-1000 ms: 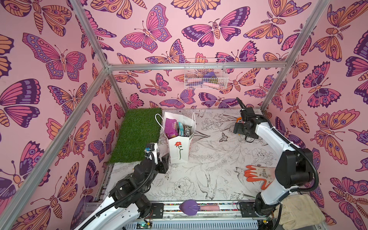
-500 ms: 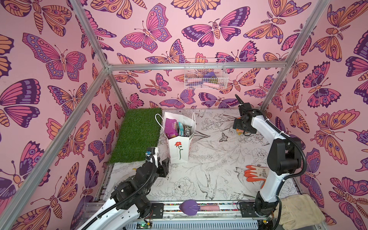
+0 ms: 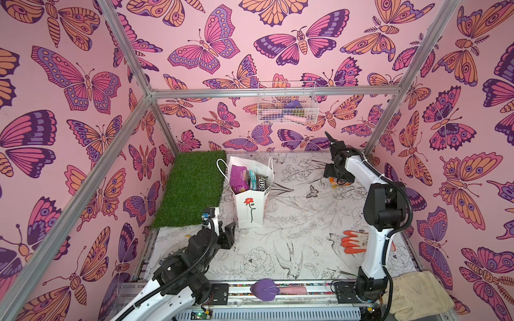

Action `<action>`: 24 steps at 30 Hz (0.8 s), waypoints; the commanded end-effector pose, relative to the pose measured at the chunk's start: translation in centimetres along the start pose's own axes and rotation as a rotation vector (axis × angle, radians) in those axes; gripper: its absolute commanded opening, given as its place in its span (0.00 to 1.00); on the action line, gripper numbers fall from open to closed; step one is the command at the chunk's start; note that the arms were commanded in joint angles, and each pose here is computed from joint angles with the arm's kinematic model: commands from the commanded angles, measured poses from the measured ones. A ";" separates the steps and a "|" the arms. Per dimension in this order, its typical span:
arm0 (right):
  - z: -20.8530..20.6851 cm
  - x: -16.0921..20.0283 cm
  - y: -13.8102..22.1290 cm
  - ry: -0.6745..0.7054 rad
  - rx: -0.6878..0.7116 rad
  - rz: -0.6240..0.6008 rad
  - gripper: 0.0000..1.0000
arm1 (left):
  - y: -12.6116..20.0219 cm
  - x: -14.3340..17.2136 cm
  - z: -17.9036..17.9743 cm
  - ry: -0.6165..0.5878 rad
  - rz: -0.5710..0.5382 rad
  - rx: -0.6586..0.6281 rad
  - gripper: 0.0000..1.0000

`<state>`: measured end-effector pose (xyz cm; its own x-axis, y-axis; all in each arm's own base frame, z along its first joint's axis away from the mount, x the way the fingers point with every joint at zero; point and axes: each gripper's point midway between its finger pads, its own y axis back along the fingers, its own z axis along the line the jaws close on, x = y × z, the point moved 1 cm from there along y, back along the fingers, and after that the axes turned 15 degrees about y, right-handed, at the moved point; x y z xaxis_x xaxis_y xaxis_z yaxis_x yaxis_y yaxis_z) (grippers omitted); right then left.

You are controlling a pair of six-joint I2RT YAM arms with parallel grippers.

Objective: Place the snacks into the paper bag
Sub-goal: Pick up the snack from the top-right of the table.

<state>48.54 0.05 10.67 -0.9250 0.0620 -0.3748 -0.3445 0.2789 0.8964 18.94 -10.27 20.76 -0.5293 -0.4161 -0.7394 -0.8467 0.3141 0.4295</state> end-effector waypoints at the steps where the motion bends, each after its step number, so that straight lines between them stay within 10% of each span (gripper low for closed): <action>1: -0.7 0.3 -1.1 0.022 0.035 0.044 0.93 | 0.0 0.9 0.6 -0.006 0.028 -0.012 0.59; 24: 0.8 0.1 -5.4 0.069 0.020 0.136 0.77 | 0.4 0.5 0.3 0.011 0.030 -0.003 0.59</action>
<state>50.79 -0.46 6.16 -0.9599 0.0459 -0.2767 -0.2520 0.2927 0.9224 18.75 -10.10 20.40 -0.5402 -0.4212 -0.7285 -0.8407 0.3096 0.4443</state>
